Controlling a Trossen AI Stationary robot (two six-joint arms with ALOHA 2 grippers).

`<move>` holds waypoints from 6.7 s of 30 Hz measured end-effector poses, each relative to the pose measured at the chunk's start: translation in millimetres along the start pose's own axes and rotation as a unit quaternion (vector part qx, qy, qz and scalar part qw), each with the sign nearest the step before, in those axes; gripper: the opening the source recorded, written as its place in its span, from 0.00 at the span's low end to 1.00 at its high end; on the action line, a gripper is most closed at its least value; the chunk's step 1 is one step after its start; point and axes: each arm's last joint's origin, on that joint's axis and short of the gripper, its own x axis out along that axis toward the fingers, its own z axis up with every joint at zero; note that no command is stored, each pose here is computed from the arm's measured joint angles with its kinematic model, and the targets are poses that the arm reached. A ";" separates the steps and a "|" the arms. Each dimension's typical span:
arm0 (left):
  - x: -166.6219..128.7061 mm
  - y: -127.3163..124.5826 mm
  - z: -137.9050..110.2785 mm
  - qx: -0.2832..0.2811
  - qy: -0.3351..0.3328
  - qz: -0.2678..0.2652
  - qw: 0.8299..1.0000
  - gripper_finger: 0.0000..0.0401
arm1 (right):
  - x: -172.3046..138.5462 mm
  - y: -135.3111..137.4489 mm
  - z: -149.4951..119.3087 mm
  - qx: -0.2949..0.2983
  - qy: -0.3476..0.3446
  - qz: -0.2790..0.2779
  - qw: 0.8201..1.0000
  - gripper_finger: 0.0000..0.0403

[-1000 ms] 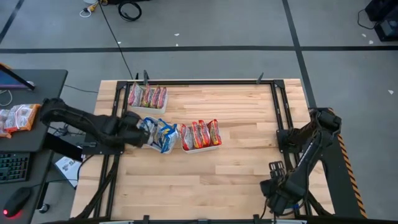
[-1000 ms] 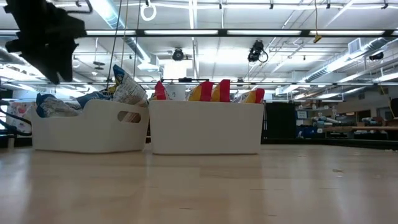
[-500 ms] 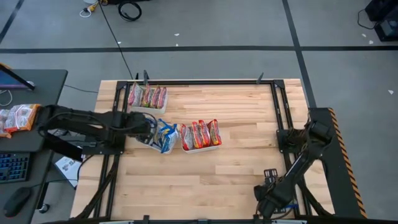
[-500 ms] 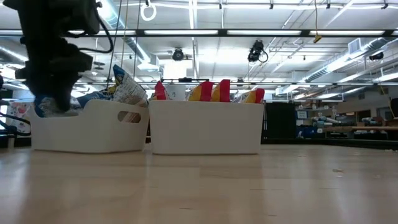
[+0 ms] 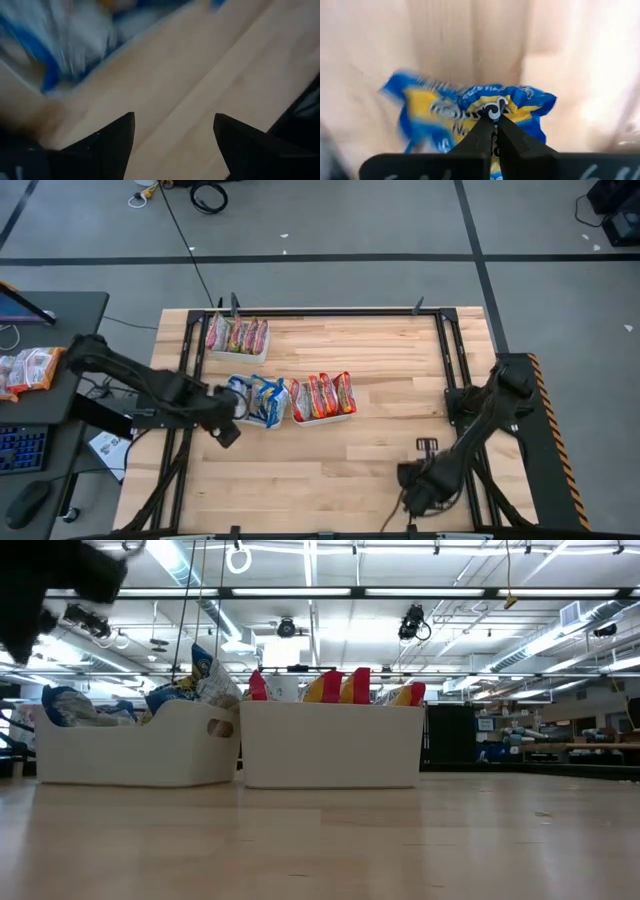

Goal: Sort Maruchan noodles
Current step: Put the blue noodle pack into the bottom white bin, then adjust the blue noodle packs in the bottom white bin

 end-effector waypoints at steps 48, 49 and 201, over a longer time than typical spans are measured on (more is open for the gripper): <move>23.9 -183.7 96.4 0.842 -0.451 0.174 0.239 0.68 | -155.7 -213.2 110.6 0.137 -0.282 0.567 0.762 0.03; 24.5 -184.5 99.5 0.839 -0.458 0.177 0.234 0.68 | -156.7 -212.9 110.6 0.136 -0.279 0.573 0.759 0.03; 56.9 55.4 101.8 -0.228 -0.388 0.177 0.875 0.08 | -212.0 -152.5 -23.0 0.192 -0.526 0.334 0.758 0.34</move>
